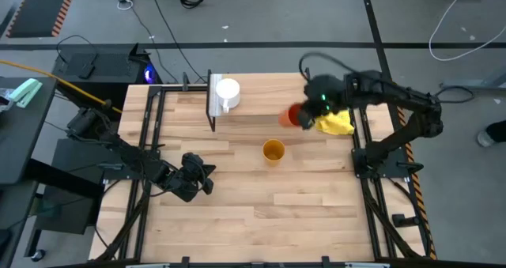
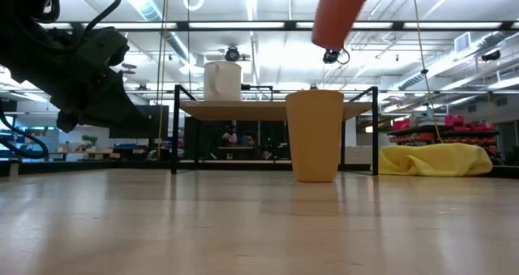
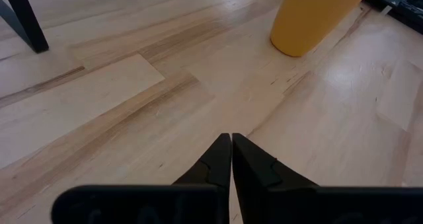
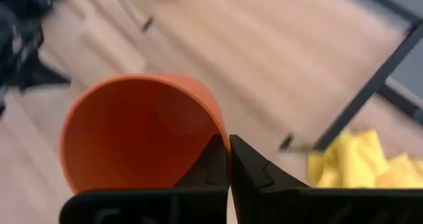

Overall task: Stack small to large cups/mugs on shelf
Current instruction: Put the orange cup on the shelf

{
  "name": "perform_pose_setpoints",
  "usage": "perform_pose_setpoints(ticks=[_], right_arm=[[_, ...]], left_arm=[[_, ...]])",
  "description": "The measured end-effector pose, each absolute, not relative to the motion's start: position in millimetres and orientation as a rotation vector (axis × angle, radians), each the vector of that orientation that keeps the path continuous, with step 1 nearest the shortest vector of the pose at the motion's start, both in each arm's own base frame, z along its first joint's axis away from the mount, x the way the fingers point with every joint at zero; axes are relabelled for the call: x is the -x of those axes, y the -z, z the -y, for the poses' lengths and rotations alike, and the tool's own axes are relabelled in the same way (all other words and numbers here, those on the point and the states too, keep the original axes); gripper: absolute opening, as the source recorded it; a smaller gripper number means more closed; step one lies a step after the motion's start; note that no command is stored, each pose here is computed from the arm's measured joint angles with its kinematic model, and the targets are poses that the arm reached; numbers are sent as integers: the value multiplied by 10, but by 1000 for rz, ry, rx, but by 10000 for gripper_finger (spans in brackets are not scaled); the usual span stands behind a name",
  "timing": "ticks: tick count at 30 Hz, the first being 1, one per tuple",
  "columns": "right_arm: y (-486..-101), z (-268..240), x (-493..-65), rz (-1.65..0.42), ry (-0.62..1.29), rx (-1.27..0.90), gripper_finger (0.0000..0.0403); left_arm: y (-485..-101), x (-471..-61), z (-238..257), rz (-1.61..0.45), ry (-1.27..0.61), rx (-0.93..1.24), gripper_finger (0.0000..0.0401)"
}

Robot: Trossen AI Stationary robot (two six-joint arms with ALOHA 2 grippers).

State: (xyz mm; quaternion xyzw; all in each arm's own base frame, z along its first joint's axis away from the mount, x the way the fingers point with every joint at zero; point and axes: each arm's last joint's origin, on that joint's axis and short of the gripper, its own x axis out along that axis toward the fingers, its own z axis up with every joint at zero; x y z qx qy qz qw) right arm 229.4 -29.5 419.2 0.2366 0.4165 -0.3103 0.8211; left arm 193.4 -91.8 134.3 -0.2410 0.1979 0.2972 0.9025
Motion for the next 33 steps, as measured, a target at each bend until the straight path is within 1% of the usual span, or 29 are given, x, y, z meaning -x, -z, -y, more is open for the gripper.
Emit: perform_pose_setpoints(ticks=[6,11,16,21,25,28,33], right_arm=[[-4296,633,-2500,-839,671,-466,3],[-4301,892,-2854,-877,624,-421,3],[-4324,1140,-3143,-903,587,-395,3],[-4304,1425,-3183,-976,641,-401,3],[-4250,1628,-3149,-987,609,-422,3],[-4250,1751,-3099,-983,619,-413,3],[-4262,1888,-3023,-971,595,-418,3]], left_arm=[[-1353,-1952,862,-364,-669,483,18],[-1353,-2009,717,-367,-730,428,11],[-1345,-2041,580,-385,-787,383,17],[-1295,-1997,427,-433,-893,329,15],[-1257,-1917,290,-436,-1030,309,7],[-1266,-1851,192,-415,-1125,311,8],[-1327,-1725,7,-344,-1286,342,22]])
